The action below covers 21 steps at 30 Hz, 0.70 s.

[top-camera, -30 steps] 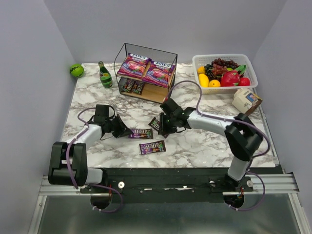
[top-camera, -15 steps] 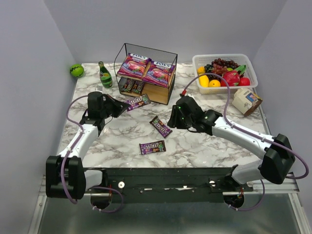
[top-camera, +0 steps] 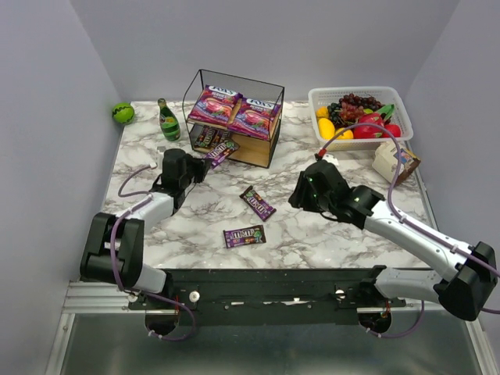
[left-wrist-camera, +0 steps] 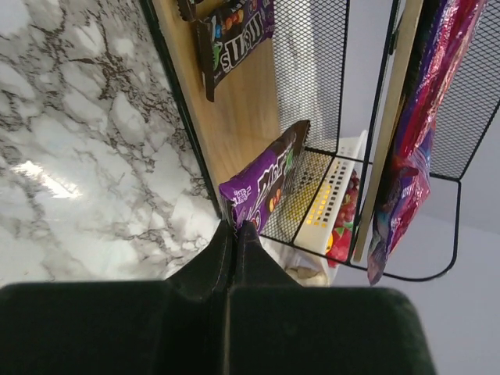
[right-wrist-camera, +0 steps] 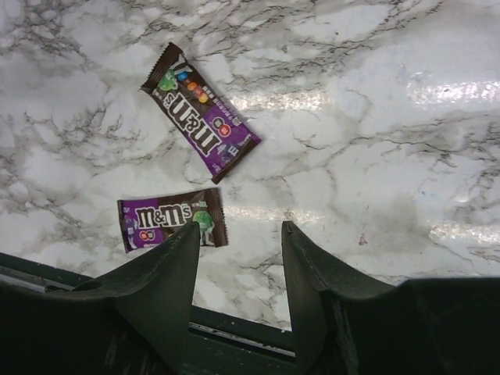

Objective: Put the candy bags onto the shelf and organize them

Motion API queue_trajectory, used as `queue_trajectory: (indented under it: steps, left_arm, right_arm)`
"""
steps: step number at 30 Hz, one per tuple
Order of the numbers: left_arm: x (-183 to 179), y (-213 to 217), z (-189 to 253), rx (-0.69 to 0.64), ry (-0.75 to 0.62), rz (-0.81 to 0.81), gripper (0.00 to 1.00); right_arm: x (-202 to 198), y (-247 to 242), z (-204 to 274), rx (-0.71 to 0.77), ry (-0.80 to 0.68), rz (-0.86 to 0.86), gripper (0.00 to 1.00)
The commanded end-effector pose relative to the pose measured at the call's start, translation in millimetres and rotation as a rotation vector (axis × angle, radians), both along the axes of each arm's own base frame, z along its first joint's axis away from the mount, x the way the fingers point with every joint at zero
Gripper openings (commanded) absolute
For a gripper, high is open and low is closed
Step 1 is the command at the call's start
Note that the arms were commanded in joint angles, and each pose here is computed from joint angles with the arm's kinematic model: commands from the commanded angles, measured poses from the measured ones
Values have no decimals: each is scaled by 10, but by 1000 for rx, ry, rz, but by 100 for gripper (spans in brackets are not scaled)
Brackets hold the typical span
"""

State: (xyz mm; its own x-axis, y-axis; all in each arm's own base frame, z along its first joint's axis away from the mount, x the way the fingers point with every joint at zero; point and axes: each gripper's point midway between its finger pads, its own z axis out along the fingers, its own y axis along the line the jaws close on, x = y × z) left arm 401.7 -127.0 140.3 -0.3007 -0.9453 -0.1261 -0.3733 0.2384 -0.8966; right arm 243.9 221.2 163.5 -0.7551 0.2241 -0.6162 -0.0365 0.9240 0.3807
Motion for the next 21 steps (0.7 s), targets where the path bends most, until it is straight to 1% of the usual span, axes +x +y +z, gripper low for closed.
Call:
queue_trajectory:
  steps: [1,2,4,5,7,11,13,15,21]
  left_arm:
    - [355,-74,239,-88,-93,124,0]
    - [432,-95,173,-90,-80,142,0]
    - [496,-247,178,-133,-88,143,0]
    - [553,-291,89,-143,-75,156,0]
    - [633,-402,123,-186,-99,187,0]
    - [826,-576,-48,-211,-76,241,0]
    - [898,-564,-81,-207,-84,290,0]
    - [943,-607,-172,-216,-64,329,0]
    - [1019,-522,-475,-208,15,461,0]
  right_arm:
    - [-48,-276,-73,-57,11,-76,55]
    - [-65,-300,-67,-61,10,-80,55]
    - [-95,-391,-40,-67,5,-97,55]
    - [-105,-424,-25,-67,1,-103,55]
    - [-125,-500,-3,-74,-6,-118,55]
    - [-193,-644,60,-74,-26,-142,55]
    - [-224,-732,63,-89,-26,-161,56]
    - [-268,-814,64,-100,-25,-176,56]
    - [-342,-975,82,-115,-30,-211,56]
